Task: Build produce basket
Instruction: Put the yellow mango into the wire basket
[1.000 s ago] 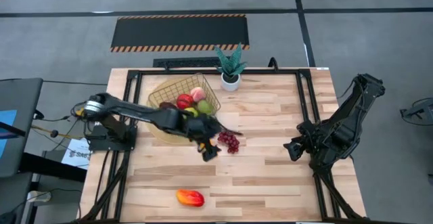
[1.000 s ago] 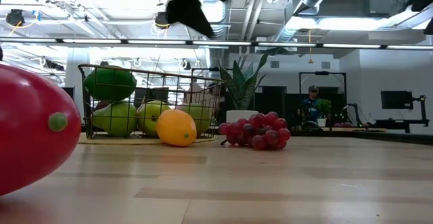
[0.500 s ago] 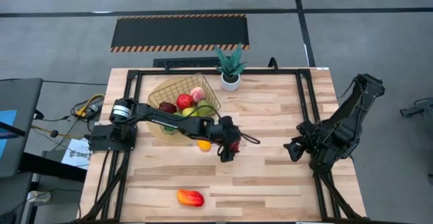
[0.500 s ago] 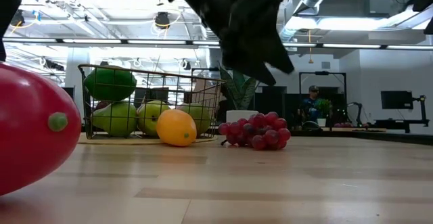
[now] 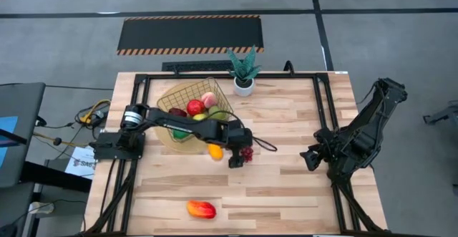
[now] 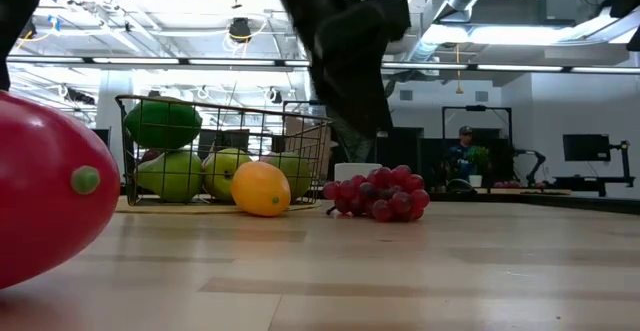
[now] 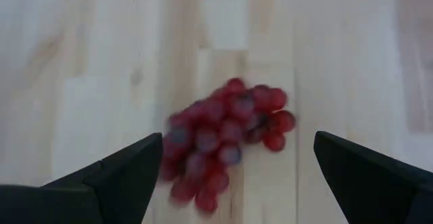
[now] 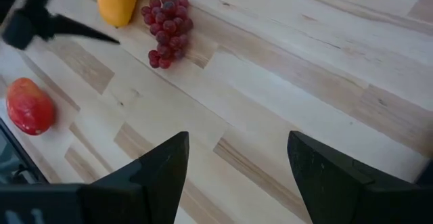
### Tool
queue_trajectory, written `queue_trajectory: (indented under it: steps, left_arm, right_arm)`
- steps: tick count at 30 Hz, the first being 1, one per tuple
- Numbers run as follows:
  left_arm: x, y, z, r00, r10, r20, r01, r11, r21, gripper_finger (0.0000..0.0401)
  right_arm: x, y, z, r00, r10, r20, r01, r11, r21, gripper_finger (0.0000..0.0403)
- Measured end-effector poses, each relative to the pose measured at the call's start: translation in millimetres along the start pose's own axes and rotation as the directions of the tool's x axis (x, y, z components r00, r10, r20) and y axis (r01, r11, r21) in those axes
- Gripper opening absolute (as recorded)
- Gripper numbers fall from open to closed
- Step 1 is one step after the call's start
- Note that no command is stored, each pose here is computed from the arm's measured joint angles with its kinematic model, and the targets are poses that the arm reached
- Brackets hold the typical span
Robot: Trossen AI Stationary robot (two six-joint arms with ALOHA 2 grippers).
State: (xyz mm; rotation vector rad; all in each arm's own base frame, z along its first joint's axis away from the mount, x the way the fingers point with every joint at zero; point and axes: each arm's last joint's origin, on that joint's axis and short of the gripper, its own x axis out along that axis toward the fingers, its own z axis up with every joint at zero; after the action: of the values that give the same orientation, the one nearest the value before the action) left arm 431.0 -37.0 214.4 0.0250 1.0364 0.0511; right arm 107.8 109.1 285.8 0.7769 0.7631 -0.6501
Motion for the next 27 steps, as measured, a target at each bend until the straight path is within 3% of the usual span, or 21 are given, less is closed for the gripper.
queue_trajectory:
  steps: [3, 4, 6, 8, 9, 13, 21, 27]
  left_arm:
    - [-18, 0, 3, 0.99, 0.109, -0.084, -0.126, 0.962, -0.24, 0.0371]
    - [-23, 0, 1, 0.982, 0.14, -0.128, -0.177, 0.921, -0.346, 0.0371]
    - [-30, -1, -5, 0.955, 0.197, -0.221, -0.287, 0.796, -0.533, 0.0371]
    - [-34, -8, -12, 0.935, 0.231, -0.27, -0.354, 0.668, -0.654, 0.0371]
    - [-34, -14, -14, 0.931, 0.236, -0.279, -0.365, 0.629, -0.686, 0.0371]
    - [-33, -33, -23, 0.926, 0.226, -0.301, -0.376, 0.553, -0.743, 0.0371]
    - [-43, -47, -40, 0.861, 0.303, -0.409, -0.494, 0.298, -0.817, 0.0371]
    - [-42, -56, -44, 0.85, 0.339, -0.404, -0.48, 0.179, -0.859, 0.0371]
  right_arm:
    - [0, 0, 0, 1.0, 0.002, -0.001, -0.002, 1.0, 0.001, 0.0273]
    - [0, 0, 0, 1.0, 0.003, -0.001, -0.003, 1.0, 0.002, 0.0273]
    - [0, 0, 0, 1.0, 0.003, 0.0, -0.003, 1.0, 0.002, 0.0273]
    - [0, 0, 0, 1.0, 0.003, 0.0, -0.003, 1.0, 0.002, 0.0273]
    - [0, 0, 0, 1.0, 0.003, 0.0, -0.003, 1.0, 0.002, 0.0273]
    - [0, 0, 0, 1.0, 0.004, -0.001, -0.004, 1.0, 0.003, 0.0273]
    - [0, 1, 0, 1.0, 0.012, -0.003, -0.012, 1.0, 0.009, 0.0273]
    - [0, 1, 0, 1.0, 0.012, -0.002, -0.012, 1.0, 0.008, 0.0273]
